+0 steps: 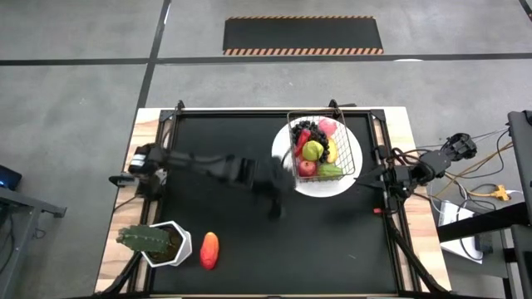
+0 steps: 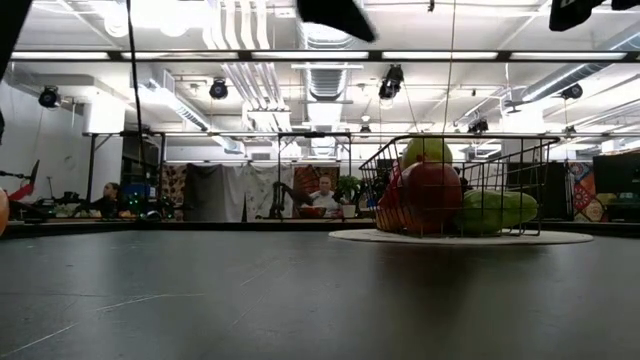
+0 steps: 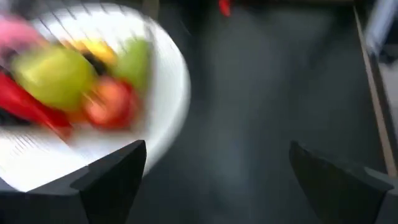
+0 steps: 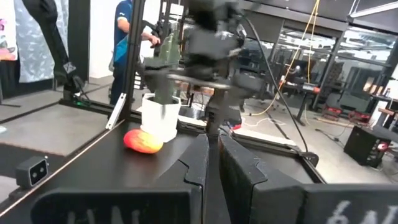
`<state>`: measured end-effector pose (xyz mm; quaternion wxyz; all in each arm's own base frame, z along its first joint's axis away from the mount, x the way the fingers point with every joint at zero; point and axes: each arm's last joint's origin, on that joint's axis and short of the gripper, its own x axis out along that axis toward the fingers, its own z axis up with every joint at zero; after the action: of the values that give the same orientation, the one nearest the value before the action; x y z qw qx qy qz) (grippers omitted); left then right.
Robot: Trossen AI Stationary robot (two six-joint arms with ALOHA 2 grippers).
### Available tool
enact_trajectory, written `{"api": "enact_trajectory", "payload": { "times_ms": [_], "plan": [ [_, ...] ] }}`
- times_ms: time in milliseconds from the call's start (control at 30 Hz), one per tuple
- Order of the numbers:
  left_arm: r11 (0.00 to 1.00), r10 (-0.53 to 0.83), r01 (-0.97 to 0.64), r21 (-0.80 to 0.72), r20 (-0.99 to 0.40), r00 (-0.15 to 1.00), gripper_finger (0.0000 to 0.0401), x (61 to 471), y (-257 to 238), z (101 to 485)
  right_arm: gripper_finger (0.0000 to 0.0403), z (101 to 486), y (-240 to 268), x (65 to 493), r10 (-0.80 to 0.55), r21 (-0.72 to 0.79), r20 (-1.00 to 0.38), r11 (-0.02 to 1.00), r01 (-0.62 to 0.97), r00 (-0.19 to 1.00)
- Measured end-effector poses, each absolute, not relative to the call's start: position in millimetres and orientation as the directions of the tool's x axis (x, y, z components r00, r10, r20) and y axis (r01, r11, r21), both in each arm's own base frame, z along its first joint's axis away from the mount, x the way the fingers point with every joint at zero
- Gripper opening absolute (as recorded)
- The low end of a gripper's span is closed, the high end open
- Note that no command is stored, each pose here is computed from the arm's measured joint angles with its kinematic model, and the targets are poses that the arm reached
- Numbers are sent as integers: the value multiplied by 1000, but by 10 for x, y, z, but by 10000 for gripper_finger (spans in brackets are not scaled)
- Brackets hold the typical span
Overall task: Build produce basket
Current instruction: Put the orange mango into the wire basket
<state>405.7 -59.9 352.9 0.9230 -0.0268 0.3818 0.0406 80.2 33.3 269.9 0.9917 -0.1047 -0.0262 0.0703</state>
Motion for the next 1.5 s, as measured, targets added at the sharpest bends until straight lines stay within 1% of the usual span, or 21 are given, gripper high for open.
{"api": "enact_trajectory", "payload": {
  "times_ms": [67,133,267,400,500,567,633,700,867,933,1067,1267,1367,1500],
  "plan": [
    [994,29,-98,-42,-774,632,377,3933,-821,3470,27,2698,333,802,145,-205,37,970,-134,989],
    [987,18,-143,-73,-835,550,377,3803,-1011,3410,27,2699,333,803,144,-201,37,970,-134,989],
    [936,31,-337,-105,-927,374,377,3523,-1299,3309,27,2708,335,805,145,-198,46,971,-133,988],
    [813,43,-569,-123,-962,270,377,3364,-1475,3155,27,2709,335,805,145,-188,47,973,-134,988],
    [695,12,-708,-126,-983,186,377,3275,-1551,3008,27,2708,335,805,145,-179,46,975,-135,988],
    [598,-7,-796,-98,-993,117,377,3229,-1580,2856,27,2705,337,808,145,-178,42,975,-135,989],
    [491,-33,-870,-36,-999,23,377,3166,-1599,2660,27,2700,338,810,145,-180,37,974,-136,989],
    [416,-73,-909,21,-996,-56,377,3099,-1626,2468,27,2701,338,810,145,-178,38,974,-136,989],
    [354,-121,-923,148,-972,-203,377,2891,-1714,2128,27,2699,339,812,145,-179,36,974,-137,989],
    [349,-126,-922,168,-967,-223,377,2842,-1733,2043,27,2698,339,812,146,-184,35,973,-137,989],
    [351,-130,-923,157,-968,-214,377,2831,-1739,1951,27,2698,339,813,146,-194,34,971,-136,989],
    [362,-104,-924,120,-980,-168,374,2855,-1737,1922,27,2698,339,813,146,-206,35,969,-136,989],
    [366,-102,-923,122,-980,-170,358,2845,-1734,1895,27,2698,339,813,146,-212,35,968,-135,989],
    [371,-116,-923,104,-981,-157,318,2835,-1730,1803,27,2698,339,812,146,-213,35,968,-135,989]
  ]
}}
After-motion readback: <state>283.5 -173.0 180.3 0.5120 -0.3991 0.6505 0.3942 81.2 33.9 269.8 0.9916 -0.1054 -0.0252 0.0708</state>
